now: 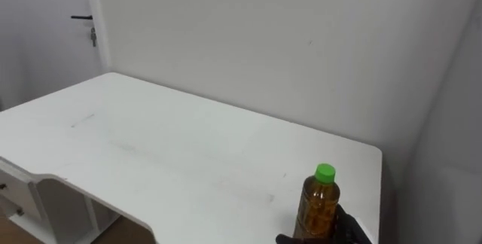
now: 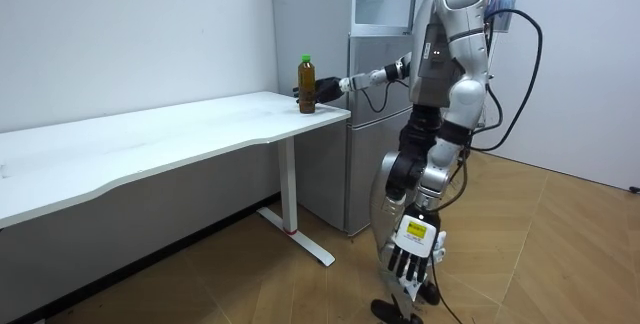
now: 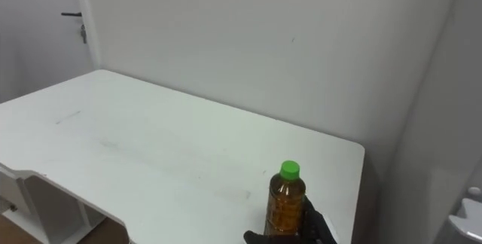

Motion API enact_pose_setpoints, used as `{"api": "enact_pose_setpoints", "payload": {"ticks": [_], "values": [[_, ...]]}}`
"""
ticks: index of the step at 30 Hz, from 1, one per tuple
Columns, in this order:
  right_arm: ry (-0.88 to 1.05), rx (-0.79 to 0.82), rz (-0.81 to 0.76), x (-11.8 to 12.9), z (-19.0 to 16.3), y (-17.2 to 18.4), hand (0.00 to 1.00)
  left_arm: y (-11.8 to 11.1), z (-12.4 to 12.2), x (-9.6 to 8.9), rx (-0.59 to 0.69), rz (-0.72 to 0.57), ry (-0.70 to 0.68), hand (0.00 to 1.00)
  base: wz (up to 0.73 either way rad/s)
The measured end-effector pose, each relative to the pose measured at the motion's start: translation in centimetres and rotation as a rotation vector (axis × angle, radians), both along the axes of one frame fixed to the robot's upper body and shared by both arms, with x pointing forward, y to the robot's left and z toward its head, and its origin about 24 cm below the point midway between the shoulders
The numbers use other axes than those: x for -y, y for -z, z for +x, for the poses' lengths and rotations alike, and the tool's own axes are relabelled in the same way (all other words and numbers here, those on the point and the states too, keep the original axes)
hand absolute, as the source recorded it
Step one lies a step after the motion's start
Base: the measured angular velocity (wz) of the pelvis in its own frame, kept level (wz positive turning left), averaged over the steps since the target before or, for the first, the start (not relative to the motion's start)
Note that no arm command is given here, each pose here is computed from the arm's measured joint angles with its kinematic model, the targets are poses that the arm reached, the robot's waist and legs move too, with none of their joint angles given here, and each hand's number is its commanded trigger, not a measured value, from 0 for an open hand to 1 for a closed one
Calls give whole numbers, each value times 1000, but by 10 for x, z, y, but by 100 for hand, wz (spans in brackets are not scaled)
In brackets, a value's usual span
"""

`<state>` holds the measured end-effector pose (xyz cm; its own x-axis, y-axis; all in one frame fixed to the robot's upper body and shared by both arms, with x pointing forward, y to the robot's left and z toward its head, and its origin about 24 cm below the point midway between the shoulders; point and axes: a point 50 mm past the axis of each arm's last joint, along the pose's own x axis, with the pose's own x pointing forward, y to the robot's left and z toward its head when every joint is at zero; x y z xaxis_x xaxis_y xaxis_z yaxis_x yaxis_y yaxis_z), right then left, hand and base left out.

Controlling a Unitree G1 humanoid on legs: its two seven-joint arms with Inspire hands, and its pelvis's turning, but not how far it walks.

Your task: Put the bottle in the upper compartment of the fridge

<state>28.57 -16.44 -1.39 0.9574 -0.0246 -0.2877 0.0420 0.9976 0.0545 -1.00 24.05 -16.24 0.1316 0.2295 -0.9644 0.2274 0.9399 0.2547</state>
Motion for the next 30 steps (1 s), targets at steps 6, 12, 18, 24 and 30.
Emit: {"api": "enact_pose_setpoints", "payload": {"ticks": [6, 12, 18, 24, 30], "values": [[4, 5, -4, 0, 3, -2, 0, 0, -1, 0, -2, 6, -3, 0, 3], [12, 10, -4, 0, 5, -4, 0, 0, -1, 0, -5, 5, -5, 0, 2], [16, 20, -4, 0, 9, -8, 100, 0, -6, 0, -19, -3, -16, 0, 0], [29, 4, 28, 0, 9, -7, 100, 0, -8, 1, -20, -13, -50, 0, 0], [29, 1, 30, 0, 9, -7, 100, 0, -8, 1, -17, -17, -66, 0, 0]]}}
